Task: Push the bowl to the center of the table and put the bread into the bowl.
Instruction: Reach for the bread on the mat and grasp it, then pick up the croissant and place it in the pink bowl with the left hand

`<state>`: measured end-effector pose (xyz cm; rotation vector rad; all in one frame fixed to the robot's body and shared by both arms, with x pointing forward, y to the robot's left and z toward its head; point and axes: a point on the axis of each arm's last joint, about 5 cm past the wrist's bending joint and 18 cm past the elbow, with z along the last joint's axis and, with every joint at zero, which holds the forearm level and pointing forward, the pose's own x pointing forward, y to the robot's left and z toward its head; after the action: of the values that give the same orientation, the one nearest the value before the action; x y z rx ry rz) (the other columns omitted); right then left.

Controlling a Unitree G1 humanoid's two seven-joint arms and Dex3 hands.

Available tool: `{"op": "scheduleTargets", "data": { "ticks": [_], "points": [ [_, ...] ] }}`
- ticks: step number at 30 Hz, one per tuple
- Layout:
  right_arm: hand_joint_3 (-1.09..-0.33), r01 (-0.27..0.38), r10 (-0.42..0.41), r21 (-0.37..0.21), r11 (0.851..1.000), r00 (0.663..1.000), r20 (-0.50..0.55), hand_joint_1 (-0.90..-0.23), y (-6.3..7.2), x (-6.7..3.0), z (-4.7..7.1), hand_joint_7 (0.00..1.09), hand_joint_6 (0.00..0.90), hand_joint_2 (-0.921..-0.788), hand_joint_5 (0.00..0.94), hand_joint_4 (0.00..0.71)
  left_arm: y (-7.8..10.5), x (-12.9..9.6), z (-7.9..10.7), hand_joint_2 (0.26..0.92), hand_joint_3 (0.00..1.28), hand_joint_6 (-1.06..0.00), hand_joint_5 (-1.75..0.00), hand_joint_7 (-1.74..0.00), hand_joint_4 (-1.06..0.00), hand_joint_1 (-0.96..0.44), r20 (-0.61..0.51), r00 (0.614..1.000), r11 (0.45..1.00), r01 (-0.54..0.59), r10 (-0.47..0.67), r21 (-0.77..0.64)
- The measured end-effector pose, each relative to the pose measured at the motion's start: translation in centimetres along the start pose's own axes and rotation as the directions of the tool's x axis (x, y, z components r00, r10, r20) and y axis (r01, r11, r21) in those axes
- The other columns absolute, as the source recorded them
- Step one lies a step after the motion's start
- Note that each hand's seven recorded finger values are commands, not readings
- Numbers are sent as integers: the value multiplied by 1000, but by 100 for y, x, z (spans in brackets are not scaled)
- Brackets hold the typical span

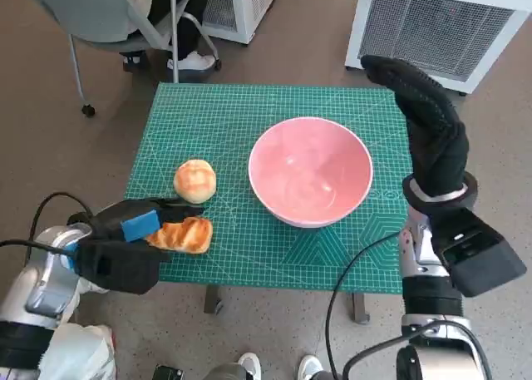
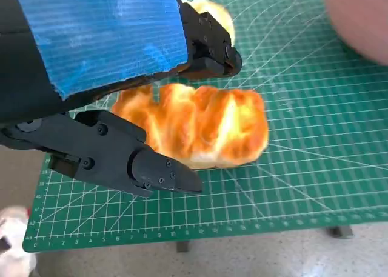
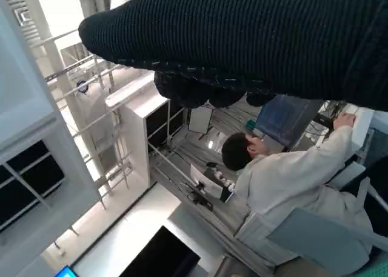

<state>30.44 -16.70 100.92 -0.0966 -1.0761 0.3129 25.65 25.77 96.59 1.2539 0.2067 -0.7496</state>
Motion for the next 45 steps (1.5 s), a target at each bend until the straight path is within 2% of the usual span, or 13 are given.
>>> {"op": "scheduleTargets", "data": {
  "ticks": [5, 10, 12, 13, 14, 15, 18, 25, 31, 36, 40, 45],
  "points": [
    [-766, 8, -8, 10, 1000, 1000, -8, -616, 3, -21, -4, 756, -1, -921, 17, 321, -9, 53, -2, 867, 13, -354, -25, -14, -307, -232, -15, 1000, 1000, -10, 10, 9],
    [-766, 8, -8, 12, 1000, 1000, -7, -617, 6, -21, -4, 761, -1, -921, 17, 321, -28, 79, -12, 904, 25, -495, -91, -93, -471, -168, -27, 999, 1000, -17, 18, 15],
    [-765, 8, -8, 12, 1000, 1000, -6, -615, 7, -21, -3, 763, -1, -921, 17, 322, -42, 96, -16, 914, 56, -518, -195, -312, -588, -121, -32, 999, 999, -25, 26, 21],
    [-765, 8, -8, 12, 1000, 1000, -6, -614, 7, -20, -2, 764, -1, -921, 17, 322, -48, 104, -18, 915, 89, -494, -417, -523, -585, -97, -34, 999, 999, -31, 32, 23],
    [-765, 8, -8, 12, 1000, 1000, -6, -614, 7, -20, -2, 764, -1, -921, 17, 322, -54, 112, -20, 917, 154, -438, -759, -849, -559, -62, -33, 999, 999, -41, 42, 24],
    [-765, 8, -8, 12, 1000, 1000, -6, -613, 7, -20, -2, 765, -1, -921, 17, 322, -59, 118, -22, 919, 183, -421, -977, -1026, -559, -40, -32, 998, 998, -49, 50, 24],
    [-766, 7, -7, 12, 1000, 1000, -6, -612, 8, -20, -3, 766, -1, -921, 16, 322, -74, 134, -31, 920, 188, -442, -1219, -1193, -587, -13, -22, 996, 996, -84, 85, 24],
    [-768, 5, -5, 13, 1000, 1000, -6, -610, 12, -20, -3, 766, -1, -921, 16, 322, -119, 144, -36, 911, 174, -520, -1344, -1183, -611, -1, 30, 991, 990, -135, 134, 42],
    [-767, 3, -3, 12, 1000, 1000, -7, -608, 12, -22, -4, 763, -1, -921, 16, 323, -147, 107, -8, 917, 164, -528, -1354, -1190, -596, 0, 63, 989, 990, -137, 134, 38],
    [-769, 2, -2, 7, 1000, 1000, -9, -603, -2, -26, -3, 755, -1, -921, 16, 322, -138, -12, 96, 920, 165, -537, -1353, -1212, -567, 0, 114, 986, 992, -123, 122, 3],
    [-771, 1, -1, 6, 1000, 1000, -12, -599, -6, -29, -4, 751, -1, -921, 16, 322, -34, -129, 221, 920, 159, -556, -1340, -1216, -556, 0, 190, 966, 985, -170, 174, -39],
    [-772, 1, -1, 8, 1000, 1000, -18, -597, -4, -34, -12, 749, -1, -921, 15, 322, 185, -277, 403, 920, 139, -584, -1304, -1208, -568, 0, 300, 907, 955, -287, 295, -69]
  ]
}}
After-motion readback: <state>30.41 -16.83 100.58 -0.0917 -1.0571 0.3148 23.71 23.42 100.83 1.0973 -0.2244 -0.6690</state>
